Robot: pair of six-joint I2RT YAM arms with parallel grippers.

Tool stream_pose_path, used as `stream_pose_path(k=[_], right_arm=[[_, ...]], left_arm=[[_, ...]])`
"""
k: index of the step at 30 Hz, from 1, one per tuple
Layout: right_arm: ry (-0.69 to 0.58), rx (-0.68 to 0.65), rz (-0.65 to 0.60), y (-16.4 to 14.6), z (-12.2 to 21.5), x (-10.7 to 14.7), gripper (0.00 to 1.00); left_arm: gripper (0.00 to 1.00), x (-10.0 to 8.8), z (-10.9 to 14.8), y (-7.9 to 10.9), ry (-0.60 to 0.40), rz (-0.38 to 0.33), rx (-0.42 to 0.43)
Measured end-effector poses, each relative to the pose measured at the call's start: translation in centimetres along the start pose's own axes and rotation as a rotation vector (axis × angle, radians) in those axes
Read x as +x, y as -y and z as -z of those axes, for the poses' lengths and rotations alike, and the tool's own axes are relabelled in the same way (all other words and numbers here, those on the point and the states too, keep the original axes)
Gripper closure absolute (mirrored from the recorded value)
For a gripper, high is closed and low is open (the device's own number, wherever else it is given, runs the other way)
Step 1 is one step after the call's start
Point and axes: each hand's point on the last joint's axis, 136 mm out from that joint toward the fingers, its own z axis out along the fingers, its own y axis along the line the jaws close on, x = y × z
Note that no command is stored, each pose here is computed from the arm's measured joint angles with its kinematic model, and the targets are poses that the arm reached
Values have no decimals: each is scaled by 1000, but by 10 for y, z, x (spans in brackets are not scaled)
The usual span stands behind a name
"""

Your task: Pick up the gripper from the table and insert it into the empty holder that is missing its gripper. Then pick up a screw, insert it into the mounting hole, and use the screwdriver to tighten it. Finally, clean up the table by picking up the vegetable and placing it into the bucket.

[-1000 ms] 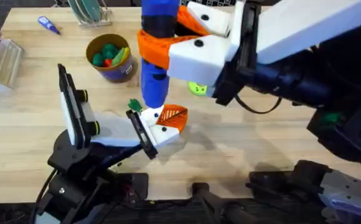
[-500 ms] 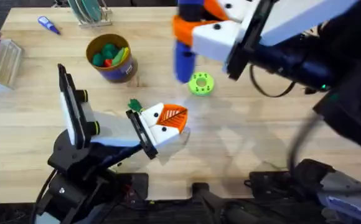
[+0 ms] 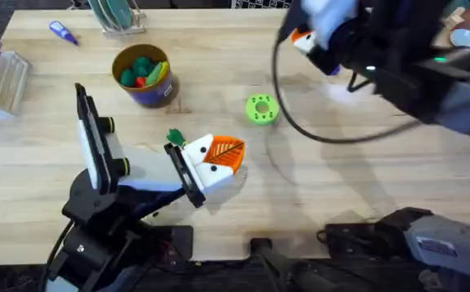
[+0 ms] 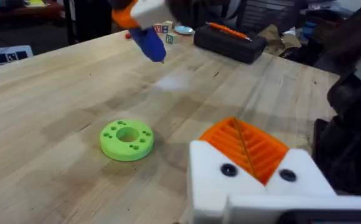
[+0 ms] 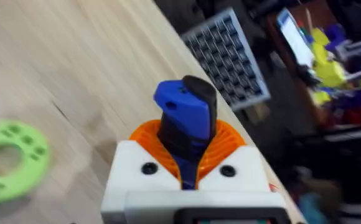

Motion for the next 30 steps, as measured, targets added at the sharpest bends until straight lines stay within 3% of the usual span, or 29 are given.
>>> stream_pose_path(k=[8,15,22,26,30], right_arm=[[-300,25,389,-22,-70,85,921],[-420,-87,552,-56,-90,132,921],[-439,-138,554,-65,-88,138,916],[-444,-131,502,-64,-87,137,758],[-450,-128,456,-64,-85,136,709]], left_arm=[[995,0,0,0,0,0,0],[995,0,0,0,0,0,0],[995,0,0,0,0,0,0],[995,0,0,0,0,0,0],[995,0,0,0,0,0,0]])
